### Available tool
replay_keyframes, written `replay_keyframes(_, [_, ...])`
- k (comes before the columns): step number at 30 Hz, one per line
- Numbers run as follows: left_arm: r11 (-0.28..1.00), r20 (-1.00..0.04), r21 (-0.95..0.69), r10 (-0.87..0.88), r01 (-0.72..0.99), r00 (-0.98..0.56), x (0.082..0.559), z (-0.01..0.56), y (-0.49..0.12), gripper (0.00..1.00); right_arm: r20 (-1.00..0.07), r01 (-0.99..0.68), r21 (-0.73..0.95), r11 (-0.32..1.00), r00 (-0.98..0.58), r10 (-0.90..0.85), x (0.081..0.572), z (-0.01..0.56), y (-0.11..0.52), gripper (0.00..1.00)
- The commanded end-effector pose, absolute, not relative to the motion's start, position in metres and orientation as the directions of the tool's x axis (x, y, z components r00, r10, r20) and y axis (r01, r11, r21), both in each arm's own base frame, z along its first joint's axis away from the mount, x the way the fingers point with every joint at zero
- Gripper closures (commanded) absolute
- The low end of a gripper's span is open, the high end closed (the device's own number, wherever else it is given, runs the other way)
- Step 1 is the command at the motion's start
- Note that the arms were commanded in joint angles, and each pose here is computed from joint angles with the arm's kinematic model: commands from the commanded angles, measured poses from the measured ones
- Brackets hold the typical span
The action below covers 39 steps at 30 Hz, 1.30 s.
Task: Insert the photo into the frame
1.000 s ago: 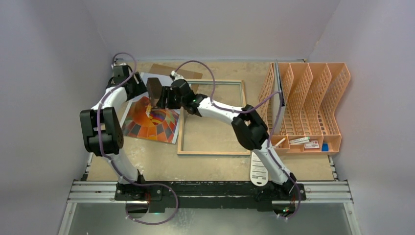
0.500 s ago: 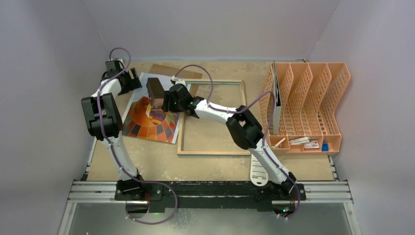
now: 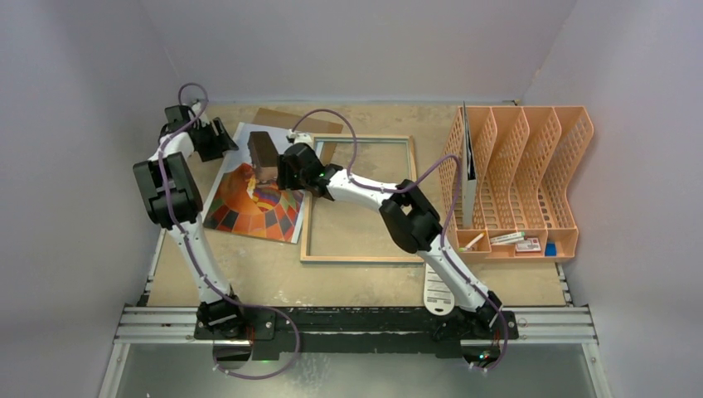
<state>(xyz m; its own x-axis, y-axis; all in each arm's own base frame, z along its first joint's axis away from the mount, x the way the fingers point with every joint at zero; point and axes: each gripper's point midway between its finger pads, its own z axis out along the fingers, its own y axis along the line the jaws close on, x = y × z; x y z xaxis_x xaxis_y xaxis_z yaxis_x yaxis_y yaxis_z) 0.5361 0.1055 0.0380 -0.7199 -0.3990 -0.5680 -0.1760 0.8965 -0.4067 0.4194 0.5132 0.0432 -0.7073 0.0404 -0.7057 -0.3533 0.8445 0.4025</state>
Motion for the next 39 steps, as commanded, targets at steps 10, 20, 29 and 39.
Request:
replay_keyframes(10, [0.677, -0.377, -0.719, -0.568, -0.155, -0.731, 0.546, 0.027, 0.092, 0.43, -0.701, -0.475, 0.318, 0.821, -0.7, -0.133, 0.407, -0.001, 0.519, 0.39])
replay_keyframes(20, [0.606, -0.456, -0.795, -0.632, -0.033, -0.626, 0.589, 0.043, 0.081, 0.33, -0.67, -0.54, 0.297, 0.787, -0.705, -0.231, 0.392, -0.035, 0.517, 0.4])
replay_keyframes(29, [0.426, -0.325, -0.904, -0.714, -0.016, -0.62, 0.611, 0.044, 0.059, 0.37, -0.687, -0.559, 0.271, 0.784, -0.682, -0.249, 0.395, -0.032, 0.514, 0.4])
replay_keyframes(39, [0.287, -0.318, -0.947, -0.774, 0.144, -0.548, 0.631, 0.124, 0.065, 0.48, -0.685, -0.549, 0.272, 0.79, -0.688, -0.242, 0.397, -0.031, 0.513, 0.4])
